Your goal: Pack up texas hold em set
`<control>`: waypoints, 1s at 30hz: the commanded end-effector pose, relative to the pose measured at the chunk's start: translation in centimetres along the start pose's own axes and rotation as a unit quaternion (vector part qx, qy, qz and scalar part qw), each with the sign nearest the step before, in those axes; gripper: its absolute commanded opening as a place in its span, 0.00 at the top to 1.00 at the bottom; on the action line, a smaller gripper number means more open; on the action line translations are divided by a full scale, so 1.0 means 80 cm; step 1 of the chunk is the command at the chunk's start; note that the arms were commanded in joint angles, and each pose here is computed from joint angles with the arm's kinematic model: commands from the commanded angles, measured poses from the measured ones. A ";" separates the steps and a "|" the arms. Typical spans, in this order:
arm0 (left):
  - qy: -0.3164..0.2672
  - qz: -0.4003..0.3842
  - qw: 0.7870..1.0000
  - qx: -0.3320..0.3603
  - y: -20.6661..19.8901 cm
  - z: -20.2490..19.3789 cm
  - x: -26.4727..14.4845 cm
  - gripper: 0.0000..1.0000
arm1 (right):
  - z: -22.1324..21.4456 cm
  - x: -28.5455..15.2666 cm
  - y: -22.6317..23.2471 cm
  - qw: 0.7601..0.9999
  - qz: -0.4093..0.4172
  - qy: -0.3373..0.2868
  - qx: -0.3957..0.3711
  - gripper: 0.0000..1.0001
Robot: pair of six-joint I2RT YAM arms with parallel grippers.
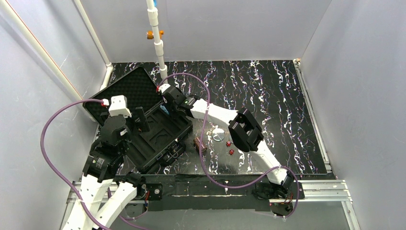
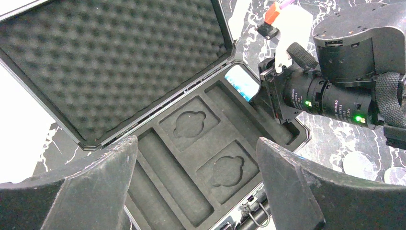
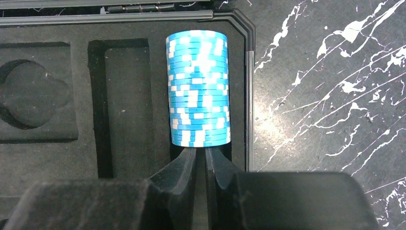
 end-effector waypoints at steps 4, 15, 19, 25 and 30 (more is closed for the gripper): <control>0.011 0.003 1.000 0.011 -0.001 -0.006 0.007 0.06 | 0.039 -0.005 0.006 0.999 0.012 -0.048 0.005 0.79; 0.005 -0.064 0.998 0.009 -0.039 -0.007 0.034 0.01 | 0.076 -0.120 -0.003 0.995 0.004 -0.096 0.009 0.56; 0.041 -0.108 0.993 0.008 -0.061 -0.014 0.041 0.01 | 0.083 -0.171 -0.022 0.993 -0.021 -0.119 0.015 0.41; 0.111 -0.285 0.952 0.002 -0.136 -0.026 0.042 0.01 | 0.080 -0.233 -0.087 0.984 -0.081 -0.144 0.070 0.10; 0.159 -0.328 0.931 0.021 -0.171 -0.040 0.053 0.01 | 0.065 -0.268 -0.152 0.971 -0.116 -0.154 0.140 0.01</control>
Point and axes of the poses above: each gripper's point midway between its finger pads, its own x axis out along the fingers, its own y axis along the line the jaws close on, z = x × y, the point moved 3 cm from there along -x, back along the fingers, and after that the axes turned 13 degrees about x, right-handed, at the moved point
